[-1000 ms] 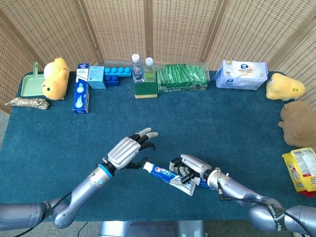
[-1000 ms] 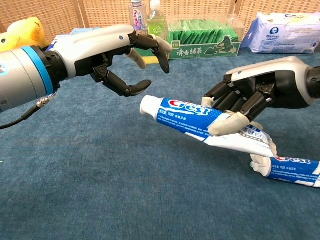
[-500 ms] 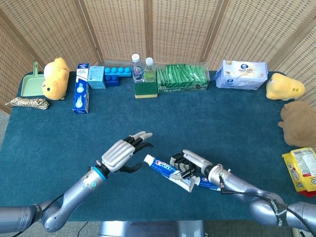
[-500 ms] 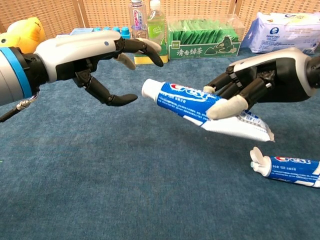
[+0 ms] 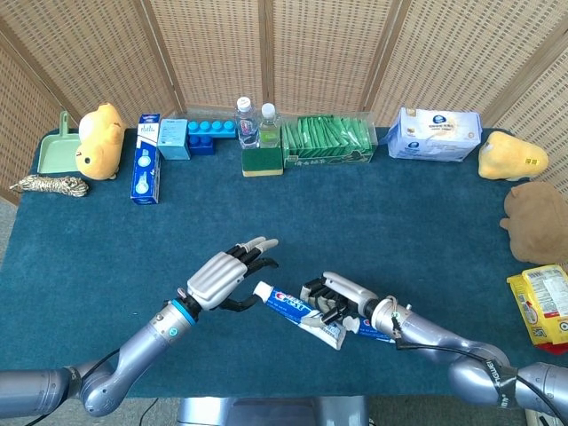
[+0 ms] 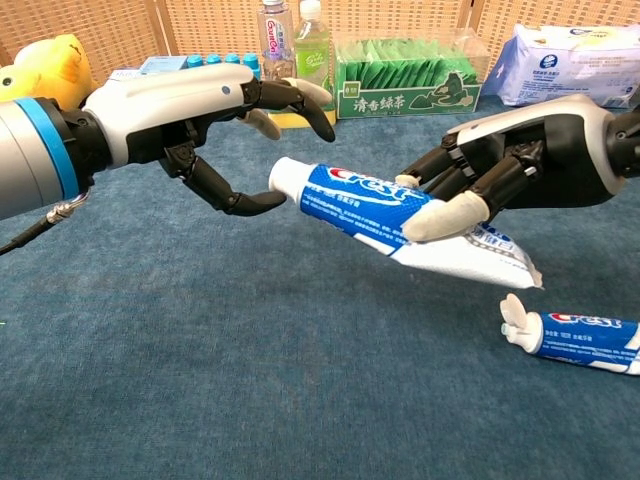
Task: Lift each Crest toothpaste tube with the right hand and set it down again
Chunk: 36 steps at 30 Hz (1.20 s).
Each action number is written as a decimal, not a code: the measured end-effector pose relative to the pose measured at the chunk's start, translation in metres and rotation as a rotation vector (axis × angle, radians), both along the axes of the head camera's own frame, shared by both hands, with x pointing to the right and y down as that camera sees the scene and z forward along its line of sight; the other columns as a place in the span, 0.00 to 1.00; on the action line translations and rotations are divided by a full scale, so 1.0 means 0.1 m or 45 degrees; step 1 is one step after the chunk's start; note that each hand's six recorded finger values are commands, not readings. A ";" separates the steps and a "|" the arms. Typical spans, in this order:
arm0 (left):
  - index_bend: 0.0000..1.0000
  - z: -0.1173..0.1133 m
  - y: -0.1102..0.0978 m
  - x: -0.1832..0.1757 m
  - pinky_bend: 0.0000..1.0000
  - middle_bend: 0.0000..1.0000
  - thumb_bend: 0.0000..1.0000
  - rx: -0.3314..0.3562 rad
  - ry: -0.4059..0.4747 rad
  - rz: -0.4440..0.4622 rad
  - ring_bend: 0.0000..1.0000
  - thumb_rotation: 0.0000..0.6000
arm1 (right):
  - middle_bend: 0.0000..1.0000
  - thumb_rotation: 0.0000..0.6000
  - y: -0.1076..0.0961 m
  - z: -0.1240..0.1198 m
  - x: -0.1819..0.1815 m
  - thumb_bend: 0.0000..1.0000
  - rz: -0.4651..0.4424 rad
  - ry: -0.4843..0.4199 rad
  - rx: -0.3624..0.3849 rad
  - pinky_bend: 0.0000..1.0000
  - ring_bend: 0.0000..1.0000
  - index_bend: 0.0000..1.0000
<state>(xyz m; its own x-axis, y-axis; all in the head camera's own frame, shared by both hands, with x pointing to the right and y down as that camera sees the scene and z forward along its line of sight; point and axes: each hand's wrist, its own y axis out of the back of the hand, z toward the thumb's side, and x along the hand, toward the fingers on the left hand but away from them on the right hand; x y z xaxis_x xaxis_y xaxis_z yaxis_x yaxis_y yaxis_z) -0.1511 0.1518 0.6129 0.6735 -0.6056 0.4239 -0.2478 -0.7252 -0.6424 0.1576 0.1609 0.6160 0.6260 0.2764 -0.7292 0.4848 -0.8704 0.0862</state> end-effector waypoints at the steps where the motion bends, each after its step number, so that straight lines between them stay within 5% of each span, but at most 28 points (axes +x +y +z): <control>1: 0.26 0.00 0.00 0.00 0.15 0.07 0.33 0.002 0.002 -0.003 0.00 1.00 | 0.75 1.00 0.00 0.00 0.00 0.46 -0.002 -0.001 0.000 0.79 0.74 0.90; 15: 0.33 0.00 -0.02 0.02 0.15 0.10 0.45 0.019 0.002 -0.004 0.00 1.00 | 0.75 1.00 0.09 -0.05 -0.01 0.46 -0.052 -0.007 -0.009 0.79 0.74 0.90; 36: 0.32 -0.05 -0.06 0.07 0.16 0.10 0.45 0.028 0.021 -0.010 0.00 1.00 | 0.76 1.00 0.15 -0.05 -0.01 0.46 -0.135 0.019 0.053 0.79 0.75 0.90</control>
<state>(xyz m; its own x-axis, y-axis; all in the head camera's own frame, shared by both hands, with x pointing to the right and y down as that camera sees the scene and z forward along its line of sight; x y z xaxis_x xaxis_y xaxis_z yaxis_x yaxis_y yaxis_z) -0.1439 0.1463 0.6080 0.6754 -0.6199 0.3994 -0.2641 -0.7090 -0.6539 0.1564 0.1760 0.6113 0.6425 0.2394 -0.7279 0.3907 -0.9196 0.0424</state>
